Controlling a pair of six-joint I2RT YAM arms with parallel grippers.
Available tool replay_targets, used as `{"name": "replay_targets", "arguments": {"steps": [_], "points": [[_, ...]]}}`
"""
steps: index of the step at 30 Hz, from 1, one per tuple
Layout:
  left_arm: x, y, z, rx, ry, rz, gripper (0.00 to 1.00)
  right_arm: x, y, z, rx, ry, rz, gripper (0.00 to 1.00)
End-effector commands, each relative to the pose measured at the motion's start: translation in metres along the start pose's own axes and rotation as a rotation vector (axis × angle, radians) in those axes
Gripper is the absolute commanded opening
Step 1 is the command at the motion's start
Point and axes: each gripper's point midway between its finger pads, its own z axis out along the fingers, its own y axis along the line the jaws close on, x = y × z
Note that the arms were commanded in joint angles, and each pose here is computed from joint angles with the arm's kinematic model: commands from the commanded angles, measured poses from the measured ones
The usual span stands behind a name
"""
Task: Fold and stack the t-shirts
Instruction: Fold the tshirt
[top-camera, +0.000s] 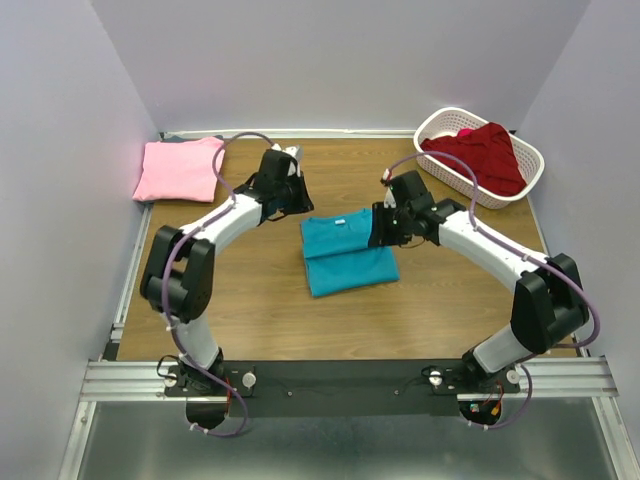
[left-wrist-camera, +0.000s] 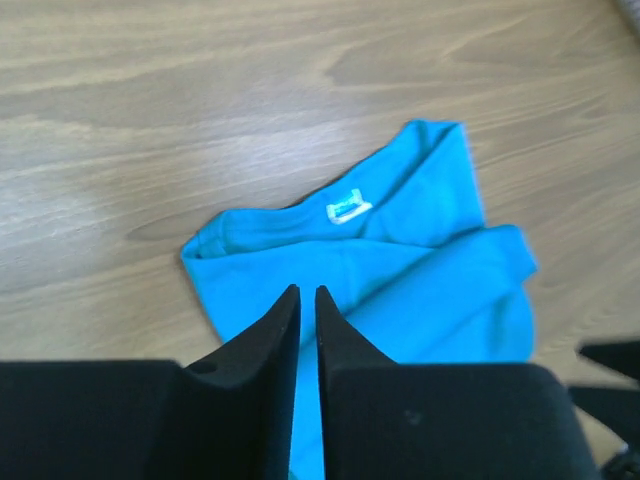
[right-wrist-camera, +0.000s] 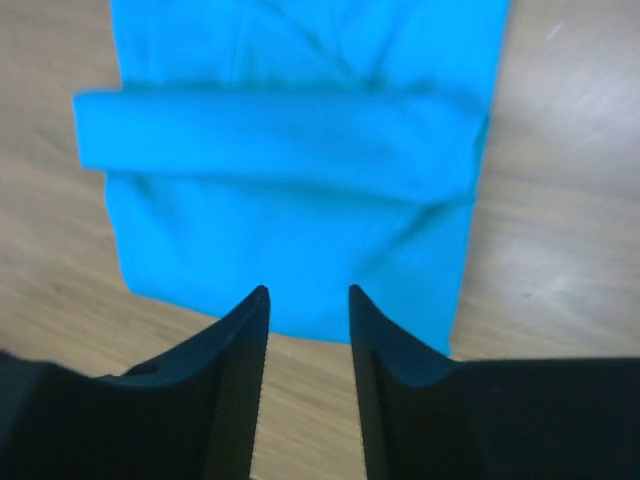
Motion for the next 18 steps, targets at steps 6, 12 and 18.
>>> {"name": "replay_targets", "arguments": {"steps": [6,12,18], "points": [[0.051,0.018,0.053,-0.007,0.189,0.040,0.07,0.063,0.001,0.019,-0.074,0.152,0.050,0.34],[0.086,0.041,0.065,-0.054,0.258,0.012,0.05,0.090,-0.019,0.042,0.001,0.225,0.048,0.33],[0.137,0.053,0.037,-0.087,0.351,-0.087,0.00,0.079,-0.072,0.051,0.222,0.183,-0.008,0.31]]}}
